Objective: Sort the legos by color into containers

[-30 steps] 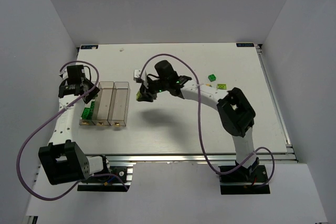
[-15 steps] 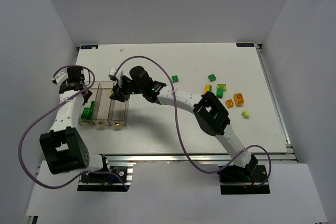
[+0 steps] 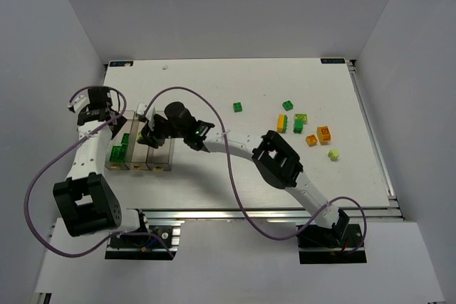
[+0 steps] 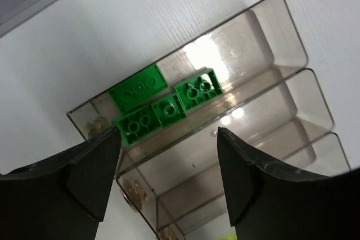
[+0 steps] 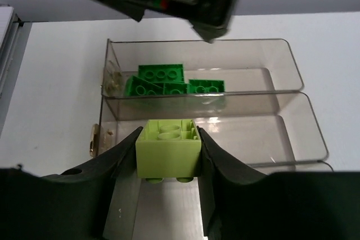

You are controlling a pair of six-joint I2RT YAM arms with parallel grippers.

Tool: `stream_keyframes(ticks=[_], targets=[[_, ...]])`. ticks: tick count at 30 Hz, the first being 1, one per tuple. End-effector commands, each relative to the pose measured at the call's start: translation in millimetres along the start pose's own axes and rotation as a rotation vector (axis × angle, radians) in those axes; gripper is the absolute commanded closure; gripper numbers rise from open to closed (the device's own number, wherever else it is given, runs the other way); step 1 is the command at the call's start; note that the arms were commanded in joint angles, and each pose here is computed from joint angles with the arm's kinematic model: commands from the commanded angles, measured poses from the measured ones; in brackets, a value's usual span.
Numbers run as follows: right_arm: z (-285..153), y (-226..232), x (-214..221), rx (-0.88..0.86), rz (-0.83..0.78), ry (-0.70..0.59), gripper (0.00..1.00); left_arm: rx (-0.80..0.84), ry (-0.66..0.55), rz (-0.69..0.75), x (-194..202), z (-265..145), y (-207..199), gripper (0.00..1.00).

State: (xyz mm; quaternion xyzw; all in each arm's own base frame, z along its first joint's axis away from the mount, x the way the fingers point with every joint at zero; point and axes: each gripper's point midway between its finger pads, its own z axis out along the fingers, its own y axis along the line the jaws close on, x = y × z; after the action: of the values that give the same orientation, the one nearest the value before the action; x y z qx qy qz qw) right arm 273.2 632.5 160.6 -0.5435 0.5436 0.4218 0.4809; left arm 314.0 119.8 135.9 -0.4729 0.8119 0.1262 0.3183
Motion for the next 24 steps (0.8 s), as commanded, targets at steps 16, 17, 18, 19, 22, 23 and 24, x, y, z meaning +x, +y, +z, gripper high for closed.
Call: stream_keyframes(ticks=[16,17,18,19,22,23,24], targets=[[15.1,-8.2,-34.6,0.068,-0.223,-0.12,0.11,0.367,0.019,-0.134,-12.9,-94.3,-34.5,0.17],[8.0,-11.5,-40.3,0.078,-0.239,-0.125,0.11,0.399,0.016,-0.125,-14.1,-98.7,-38.7,0.19],[-2.4,-25.7,-43.6,0.131,-0.252,-0.122,0.11,0.445,-0.002,-0.129,-19.8,-103.8,-46.4,0.21],[-20.6,-31.7,-54.9,0.175,-0.266,-0.144,0.11,0.49,-0.01,-0.127,-21.6,-110.5,-52.3,0.3],[-67.9,-49.8,-62.1,0.144,-0.233,-0.129,0.22,0.677,0.028,-0.09,-13.2,-128.1,-83.4,0.6],[-93.8,-64.7,-73.2,0.113,-0.211,-0.14,0.31,0.767,0.042,-0.077,-9.0,-135.5,-97.1,0.67],[-101.6,-70.6,-56.0,0.088,-0.163,-0.099,0.44,0.814,0.057,-0.071,-5.1,-139.5,-104.5,0.73]])
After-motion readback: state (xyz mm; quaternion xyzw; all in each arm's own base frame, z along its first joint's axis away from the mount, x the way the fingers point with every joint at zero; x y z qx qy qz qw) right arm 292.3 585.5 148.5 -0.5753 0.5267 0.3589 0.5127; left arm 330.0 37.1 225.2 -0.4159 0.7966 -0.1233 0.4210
